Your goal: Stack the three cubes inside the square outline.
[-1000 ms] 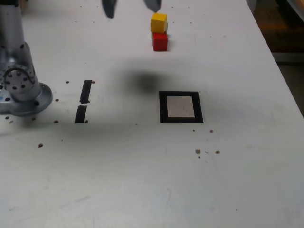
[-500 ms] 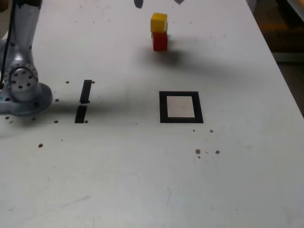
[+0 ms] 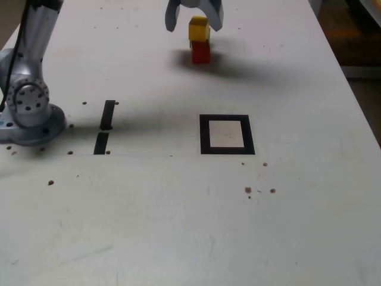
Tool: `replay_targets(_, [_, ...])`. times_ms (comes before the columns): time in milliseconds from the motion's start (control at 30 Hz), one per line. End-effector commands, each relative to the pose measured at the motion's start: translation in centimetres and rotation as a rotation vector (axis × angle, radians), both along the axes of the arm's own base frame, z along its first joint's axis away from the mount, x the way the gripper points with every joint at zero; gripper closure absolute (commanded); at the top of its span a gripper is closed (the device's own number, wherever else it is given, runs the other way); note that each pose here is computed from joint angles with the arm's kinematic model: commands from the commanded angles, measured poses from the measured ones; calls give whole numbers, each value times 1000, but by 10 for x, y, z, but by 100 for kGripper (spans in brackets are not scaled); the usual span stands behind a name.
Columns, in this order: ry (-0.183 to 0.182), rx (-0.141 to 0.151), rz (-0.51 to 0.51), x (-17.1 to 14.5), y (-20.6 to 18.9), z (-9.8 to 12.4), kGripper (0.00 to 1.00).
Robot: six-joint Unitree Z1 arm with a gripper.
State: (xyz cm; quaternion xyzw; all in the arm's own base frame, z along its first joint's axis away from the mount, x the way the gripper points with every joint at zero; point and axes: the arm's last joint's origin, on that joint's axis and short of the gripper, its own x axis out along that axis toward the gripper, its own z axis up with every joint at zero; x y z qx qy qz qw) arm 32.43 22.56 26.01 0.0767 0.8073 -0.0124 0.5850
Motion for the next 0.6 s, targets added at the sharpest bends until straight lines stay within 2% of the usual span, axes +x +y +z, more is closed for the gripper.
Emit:
replay_targets(0, [-6,-2,1,2,2,-5,12])
replay_targets(167, [-30,3,3,6,6,-8,23])
replay_targets(400, [-54,2,9,7,8,-8,55])
replay_targets(567, [-73,-18,13,8,8,-13,63])
